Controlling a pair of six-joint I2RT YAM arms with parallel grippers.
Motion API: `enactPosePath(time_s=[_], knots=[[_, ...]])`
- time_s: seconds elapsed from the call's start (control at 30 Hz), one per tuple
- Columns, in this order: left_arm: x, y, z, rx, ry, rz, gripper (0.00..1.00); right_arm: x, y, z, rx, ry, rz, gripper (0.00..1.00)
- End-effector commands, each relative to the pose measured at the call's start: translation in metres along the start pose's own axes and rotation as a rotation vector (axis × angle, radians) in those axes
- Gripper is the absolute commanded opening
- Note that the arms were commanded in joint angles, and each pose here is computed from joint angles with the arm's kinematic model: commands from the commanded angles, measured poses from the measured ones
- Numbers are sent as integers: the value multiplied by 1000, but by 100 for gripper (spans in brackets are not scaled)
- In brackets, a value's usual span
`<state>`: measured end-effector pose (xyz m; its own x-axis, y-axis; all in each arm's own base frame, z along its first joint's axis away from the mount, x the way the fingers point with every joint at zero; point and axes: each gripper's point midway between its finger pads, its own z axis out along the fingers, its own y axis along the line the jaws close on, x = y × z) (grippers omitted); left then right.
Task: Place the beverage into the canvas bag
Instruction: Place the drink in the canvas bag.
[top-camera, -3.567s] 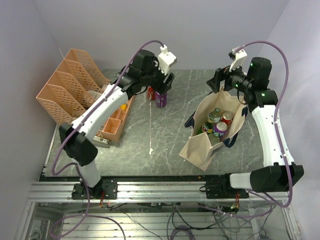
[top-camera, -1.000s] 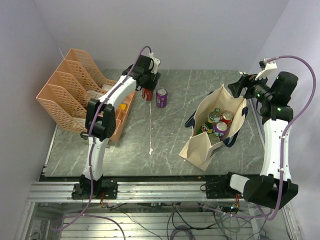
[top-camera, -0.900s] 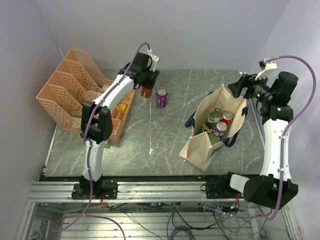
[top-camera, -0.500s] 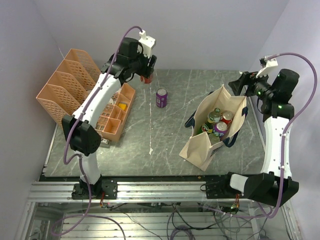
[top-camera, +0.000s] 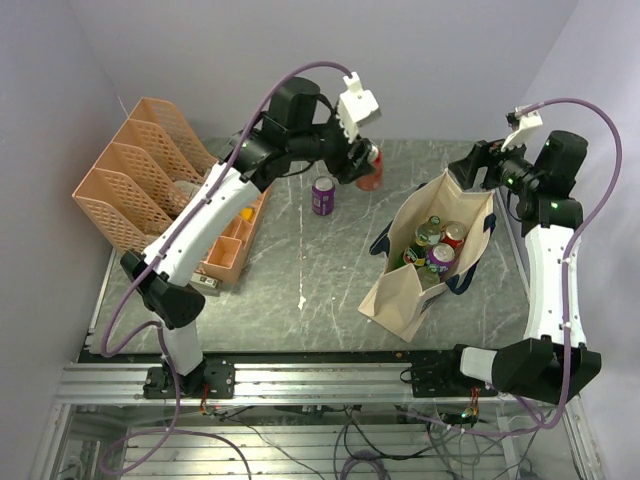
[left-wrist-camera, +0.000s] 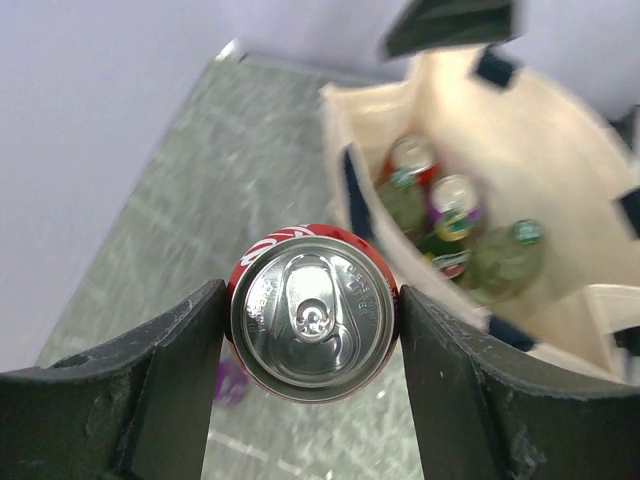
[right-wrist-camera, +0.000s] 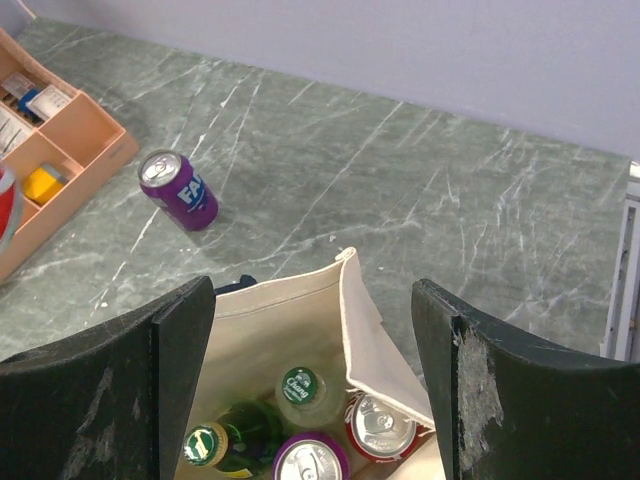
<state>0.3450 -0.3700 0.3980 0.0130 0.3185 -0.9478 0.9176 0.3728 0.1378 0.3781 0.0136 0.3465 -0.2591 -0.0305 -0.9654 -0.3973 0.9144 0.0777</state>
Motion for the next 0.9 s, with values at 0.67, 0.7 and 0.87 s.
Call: enactPosePath(time_s=[0.67, 0.7, 0.87], knots=[[-68, -161, 59, 389, -205, 136, 7, -4, 17, -17, 32, -13, 64, 80], [-64, -161, 62, 392, -196, 136, 7, -3, 17, -20, 38, -15, 61, 80], [-41, -166, 71, 424, -143, 154, 7, -1, 18, -30, 64, -18, 47, 80]])
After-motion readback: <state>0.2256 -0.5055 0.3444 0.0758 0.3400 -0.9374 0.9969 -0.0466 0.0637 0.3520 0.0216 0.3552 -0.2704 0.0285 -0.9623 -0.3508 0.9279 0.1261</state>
